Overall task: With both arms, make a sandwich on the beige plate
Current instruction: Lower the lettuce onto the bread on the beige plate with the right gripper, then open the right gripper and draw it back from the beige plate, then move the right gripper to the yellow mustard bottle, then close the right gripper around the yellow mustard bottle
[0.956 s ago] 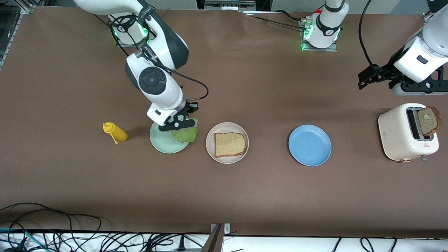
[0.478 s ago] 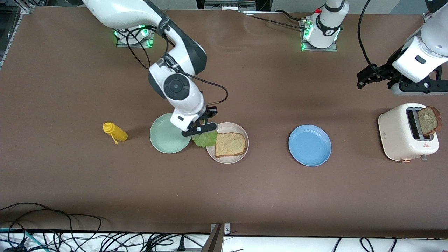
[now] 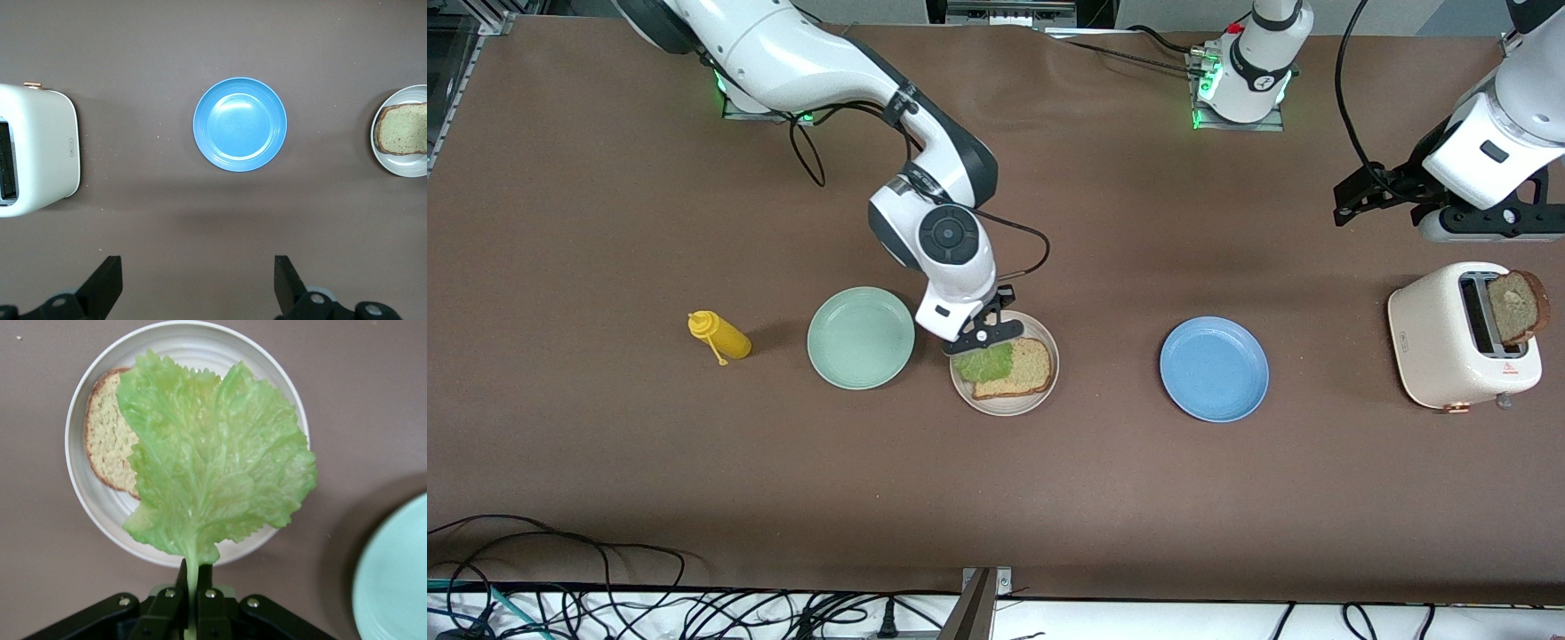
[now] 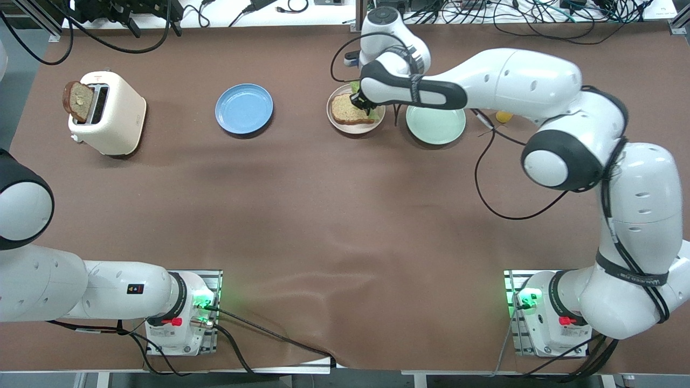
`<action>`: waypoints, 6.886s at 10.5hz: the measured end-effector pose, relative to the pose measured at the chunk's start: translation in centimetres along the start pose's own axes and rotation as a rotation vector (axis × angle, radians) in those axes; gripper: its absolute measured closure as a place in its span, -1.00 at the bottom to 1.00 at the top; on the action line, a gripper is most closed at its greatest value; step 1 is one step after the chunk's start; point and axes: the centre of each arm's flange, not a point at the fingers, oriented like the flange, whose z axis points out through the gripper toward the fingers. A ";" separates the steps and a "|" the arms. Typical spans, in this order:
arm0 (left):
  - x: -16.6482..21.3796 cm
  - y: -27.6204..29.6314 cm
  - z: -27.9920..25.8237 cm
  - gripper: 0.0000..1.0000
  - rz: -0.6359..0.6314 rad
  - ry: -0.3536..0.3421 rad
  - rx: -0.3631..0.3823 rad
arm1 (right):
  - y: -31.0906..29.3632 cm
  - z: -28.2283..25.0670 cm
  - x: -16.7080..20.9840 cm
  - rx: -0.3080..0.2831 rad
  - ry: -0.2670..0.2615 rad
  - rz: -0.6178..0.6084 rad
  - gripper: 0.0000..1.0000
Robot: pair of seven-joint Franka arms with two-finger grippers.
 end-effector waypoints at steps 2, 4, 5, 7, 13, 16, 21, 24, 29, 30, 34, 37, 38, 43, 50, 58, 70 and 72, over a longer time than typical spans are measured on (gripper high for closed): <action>0.0 0.0 0.0 -1.00 0.000 0.000 0.000 | -0.6 1.6 1.0 0.007 0.018 0.002 0.89; 0.0 0.0 0.0 -1.00 0.000 0.000 0.000 | -0.2 2.7 1.8 0.018 0.044 0.011 0.89; 0.0 0.0 0.0 -1.00 0.000 0.000 0.000 | -0.2 3.3 2.0 0.023 0.053 0.013 0.88; 0.0 0.0 0.0 -1.00 0.000 0.000 0.000 | -0.4 4.0 1.9 0.024 0.058 0.008 0.68; -0.1 0.2 0.0 -1.00 0.005 -0.005 0.001 | -1.1 2.6 1.4 -0.042 0.024 0.050 -0.95; -0.1 0.2 0.1 -1.00 0.004 -0.006 0.001 | 6.0 -5.9 3.7 -0.030 -0.016 0.171 -1.00; -0.1 0.3 0.1 -1.00 0.005 -0.007 0.001 | 14.8 -12.6 3.8 -0.052 -0.107 0.179 -1.00; -0.1 0.3 0.1 -1.00 0.006 -0.009 0.002 | 19.7 -15.3 3.4 -0.078 -0.151 0.151 -1.00; -0.2 0.3 0.1 -1.00 0.006 -0.012 0.002 | 31.3 -20.3 0.5 -0.079 -0.213 0.127 -1.00; -0.2 0.3 0.1 -1.00 0.006 -0.012 0.002 | 33.2 -21.1 -0.8 -0.077 -0.219 0.100 -1.00; -0.2 0.4 0.1 -1.00 0.007 -0.013 0.002 | 40.1 -22.3 -6.1 -0.087 -0.189 0.004 -1.00; -0.2 0.4 0.1 -1.00 0.007 -0.013 0.002 | 44.7 -22.1 -9.7 -0.089 -0.149 -0.085 -1.00; -0.2 0.4 0.1 -1.00 0.008 -0.013 0.002 | 45.9 -21.5 -10.6 -0.075 -0.117 -0.118 -1.00; -0.2 0.4 0.1 -1.00 0.008 -0.014 0.002 | 49.7 -16.1 -13.9 0.019 0.028 -0.262 -1.00; -0.2 0.4 0.2 -1.00 0.008 -0.014 0.002 | 52.5 -10.1 -17.6 0.150 0.177 -0.412 -1.00; -0.2 0.5 0.2 -1.00 0.010 -0.014 0.003 | 55.7 -4.2 -19.2 0.251 0.277 -0.466 -1.00; -0.2 0.5 0.2 -1.00 0.009 -0.014 0.003 | 53.2 1.9 -17.7 0.305 0.392 -0.481 -1.00; -0.2 0.5 0.2 -1.00 0.009 -0.014 0.003 | 53.0 2.2 -17.2 0.304 0.392 -0.486 -1.00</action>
